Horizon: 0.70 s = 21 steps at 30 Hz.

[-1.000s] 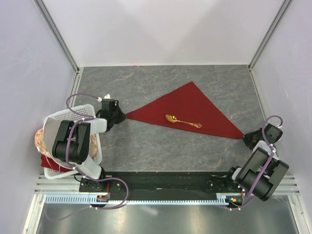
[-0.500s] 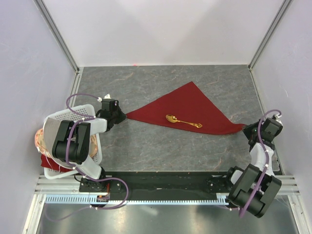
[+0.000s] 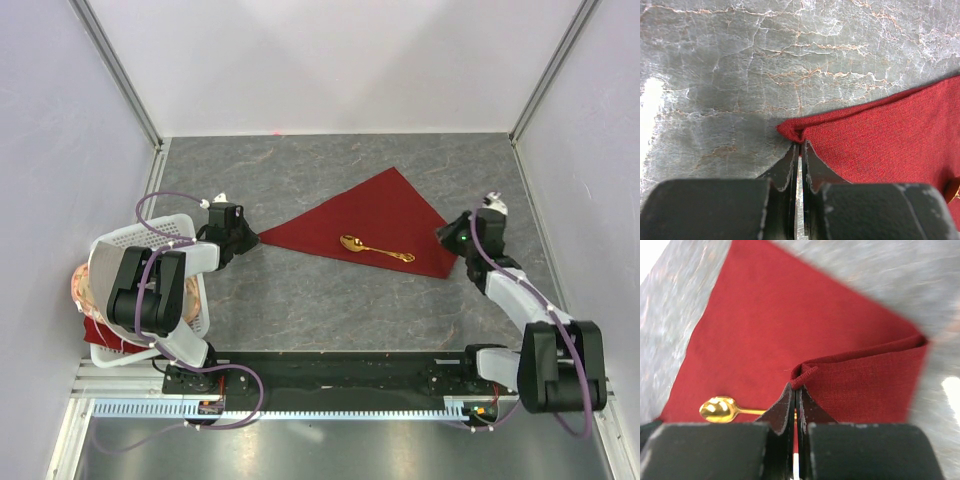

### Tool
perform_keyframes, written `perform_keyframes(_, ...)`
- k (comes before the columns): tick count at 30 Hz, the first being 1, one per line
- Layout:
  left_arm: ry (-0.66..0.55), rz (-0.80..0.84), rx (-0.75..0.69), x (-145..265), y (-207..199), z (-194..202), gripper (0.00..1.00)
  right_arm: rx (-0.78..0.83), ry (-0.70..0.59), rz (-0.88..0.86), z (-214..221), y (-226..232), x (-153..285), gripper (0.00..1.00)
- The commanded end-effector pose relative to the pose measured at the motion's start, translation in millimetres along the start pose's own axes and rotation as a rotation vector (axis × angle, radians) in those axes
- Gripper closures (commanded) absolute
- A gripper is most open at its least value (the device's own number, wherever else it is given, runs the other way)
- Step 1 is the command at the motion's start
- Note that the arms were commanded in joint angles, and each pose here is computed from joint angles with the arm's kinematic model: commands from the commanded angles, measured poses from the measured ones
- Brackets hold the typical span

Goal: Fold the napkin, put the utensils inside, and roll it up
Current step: Fold the napkin

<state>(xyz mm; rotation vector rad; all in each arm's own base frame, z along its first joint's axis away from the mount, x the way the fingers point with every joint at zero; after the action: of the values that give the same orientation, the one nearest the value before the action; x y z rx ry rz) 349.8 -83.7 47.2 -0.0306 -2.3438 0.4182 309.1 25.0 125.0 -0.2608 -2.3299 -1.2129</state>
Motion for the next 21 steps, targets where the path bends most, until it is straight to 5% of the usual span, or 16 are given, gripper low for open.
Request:
perform_keyframes(1, 0.009, -0.005, -0.047, -3, 2, -2, 0.94, 0.023, 0.000, -0.107, 20, 49, -22, 1.00)
perform_keyframes(21, 0.013, -0.005, -0.050, -3, 2, -1, 0.94, 0.126, 0.272, -0.297, 149, 140, -58, 1.00)
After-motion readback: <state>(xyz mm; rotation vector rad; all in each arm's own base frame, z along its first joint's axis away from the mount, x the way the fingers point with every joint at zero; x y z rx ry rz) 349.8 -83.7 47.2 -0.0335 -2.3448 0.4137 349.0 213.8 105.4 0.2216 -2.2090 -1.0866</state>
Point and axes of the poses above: each gripper's point midway between its finger pads, its own x axis back along the fingers, its own y axis along the line the jaws close on, z = x × y, the point moved 4 cm from there along x, back along the fingers, and after that the axes turned 15 degrees about -x, right-handed, at the moved point
